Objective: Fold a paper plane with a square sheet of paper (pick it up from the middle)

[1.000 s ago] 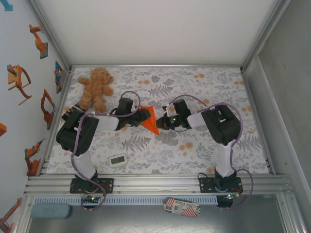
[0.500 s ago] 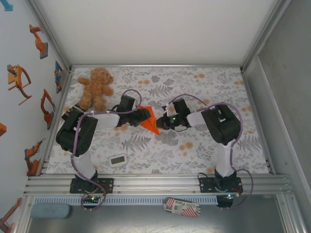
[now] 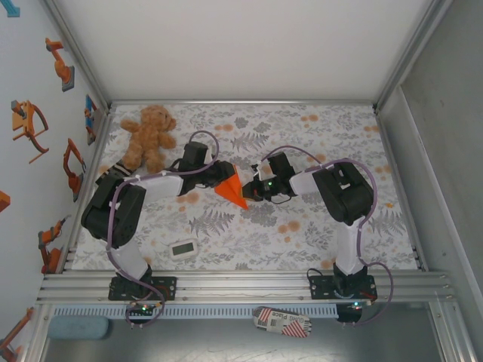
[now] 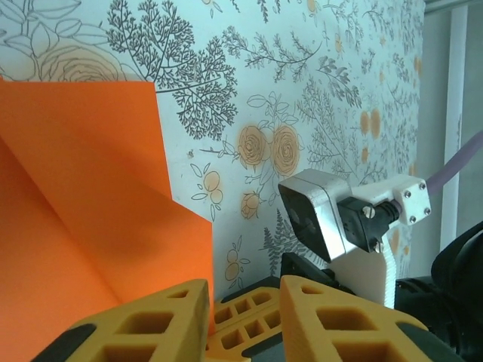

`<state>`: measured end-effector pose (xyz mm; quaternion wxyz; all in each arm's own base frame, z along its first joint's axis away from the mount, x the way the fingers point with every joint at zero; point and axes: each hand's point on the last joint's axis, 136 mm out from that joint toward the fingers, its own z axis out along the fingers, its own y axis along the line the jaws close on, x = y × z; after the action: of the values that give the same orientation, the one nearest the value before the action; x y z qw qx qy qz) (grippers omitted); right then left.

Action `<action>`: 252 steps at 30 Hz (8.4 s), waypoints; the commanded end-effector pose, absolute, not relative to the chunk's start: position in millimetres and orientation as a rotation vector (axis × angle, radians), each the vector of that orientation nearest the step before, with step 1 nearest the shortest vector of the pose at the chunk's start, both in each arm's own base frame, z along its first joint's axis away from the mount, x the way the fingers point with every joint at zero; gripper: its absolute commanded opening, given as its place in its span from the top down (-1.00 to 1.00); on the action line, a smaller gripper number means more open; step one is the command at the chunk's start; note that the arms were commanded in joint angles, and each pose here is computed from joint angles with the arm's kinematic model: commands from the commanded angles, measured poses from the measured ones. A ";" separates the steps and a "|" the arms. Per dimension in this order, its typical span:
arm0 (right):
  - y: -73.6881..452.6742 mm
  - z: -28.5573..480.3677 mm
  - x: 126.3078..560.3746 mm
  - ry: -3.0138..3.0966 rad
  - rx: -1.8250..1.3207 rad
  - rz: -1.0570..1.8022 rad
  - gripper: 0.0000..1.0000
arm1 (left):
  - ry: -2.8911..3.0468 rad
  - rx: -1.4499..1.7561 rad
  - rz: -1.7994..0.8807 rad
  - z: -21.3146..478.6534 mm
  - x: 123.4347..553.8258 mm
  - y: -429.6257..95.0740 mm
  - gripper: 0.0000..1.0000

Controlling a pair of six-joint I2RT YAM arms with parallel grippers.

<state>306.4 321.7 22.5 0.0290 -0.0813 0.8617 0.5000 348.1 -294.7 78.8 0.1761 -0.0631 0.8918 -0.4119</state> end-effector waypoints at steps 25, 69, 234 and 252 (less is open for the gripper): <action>299.0 -16.5 293.7 2.831 -0.115 1.426 0.93 | 2.598 -0.184 -1.224 32.6 344.0 -301.1 0.63; 291.4 -28.7 288.6 2.882 -0.138 1.362 0.72 | 2.621 -0.164 -1.224 32.0 351.8 -304.9 0.59; 312.0 73.6 292.4 2.597 -0.389 1.349 0.77 | 3.239 -0.386 -0.161 -66.7 282.1 -222.3 -0.13; 330.7 38.3 294.0 2.680 -0.372 1.280 0.86 | 3.278 -0.400 -0.063 -75.6 276.2 -217.0 -0.16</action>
<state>286.7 327.4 38.0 0.0637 -0.1222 0.8903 0.4340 338.6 -282.9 12.1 0.0238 -0.0979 0.9766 -0.1901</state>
